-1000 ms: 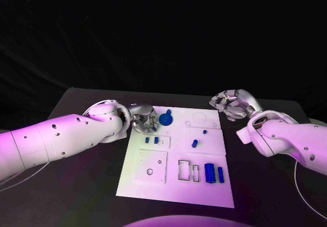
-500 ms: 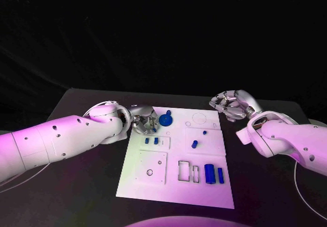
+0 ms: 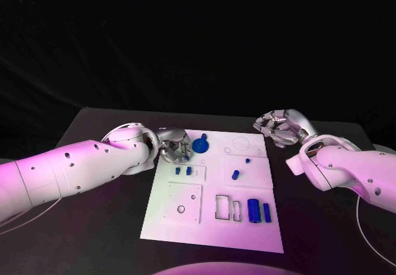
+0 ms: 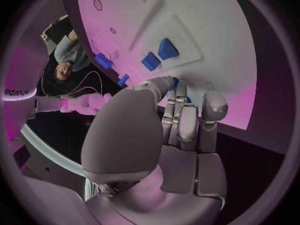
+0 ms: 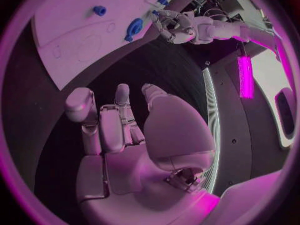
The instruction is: Assemble the parts on the task board
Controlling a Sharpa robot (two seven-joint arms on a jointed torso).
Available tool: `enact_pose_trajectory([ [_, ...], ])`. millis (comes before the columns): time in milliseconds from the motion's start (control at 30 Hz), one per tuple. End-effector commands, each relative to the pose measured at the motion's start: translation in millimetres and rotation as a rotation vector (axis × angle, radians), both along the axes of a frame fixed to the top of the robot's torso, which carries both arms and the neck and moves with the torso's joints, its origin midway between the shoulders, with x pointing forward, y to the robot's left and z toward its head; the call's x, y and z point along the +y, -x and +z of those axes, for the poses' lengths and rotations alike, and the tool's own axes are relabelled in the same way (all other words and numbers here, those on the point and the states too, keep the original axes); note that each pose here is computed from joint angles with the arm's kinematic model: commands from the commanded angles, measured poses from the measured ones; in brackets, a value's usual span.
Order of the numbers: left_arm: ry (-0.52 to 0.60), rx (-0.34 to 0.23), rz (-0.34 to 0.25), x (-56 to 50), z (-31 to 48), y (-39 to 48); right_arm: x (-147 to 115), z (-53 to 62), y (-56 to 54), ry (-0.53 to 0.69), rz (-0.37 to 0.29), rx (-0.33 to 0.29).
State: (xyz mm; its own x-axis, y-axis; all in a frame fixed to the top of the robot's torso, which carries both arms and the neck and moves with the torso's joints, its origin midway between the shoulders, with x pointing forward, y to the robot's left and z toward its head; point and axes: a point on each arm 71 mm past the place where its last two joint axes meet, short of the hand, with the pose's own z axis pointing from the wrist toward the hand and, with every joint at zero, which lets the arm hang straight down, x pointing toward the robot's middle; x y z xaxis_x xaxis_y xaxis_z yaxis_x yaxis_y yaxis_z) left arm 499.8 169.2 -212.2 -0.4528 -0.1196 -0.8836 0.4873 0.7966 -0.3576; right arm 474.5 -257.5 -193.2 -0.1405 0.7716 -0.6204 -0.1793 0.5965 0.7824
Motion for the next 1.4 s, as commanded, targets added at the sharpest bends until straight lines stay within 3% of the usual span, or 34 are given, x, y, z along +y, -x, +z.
enact_pose_trajectory([
  [33,-0.022,0.022,-0.016,-2.0,-4.8,3.0,1.3,0.2,0.7,0.004,0.013,-0.006],
  [1400,-0.026,0.012,0.017,4.8,-6.1,0.6,-2.1,0.6,0.1,0.012,0.0,-0.015],
])
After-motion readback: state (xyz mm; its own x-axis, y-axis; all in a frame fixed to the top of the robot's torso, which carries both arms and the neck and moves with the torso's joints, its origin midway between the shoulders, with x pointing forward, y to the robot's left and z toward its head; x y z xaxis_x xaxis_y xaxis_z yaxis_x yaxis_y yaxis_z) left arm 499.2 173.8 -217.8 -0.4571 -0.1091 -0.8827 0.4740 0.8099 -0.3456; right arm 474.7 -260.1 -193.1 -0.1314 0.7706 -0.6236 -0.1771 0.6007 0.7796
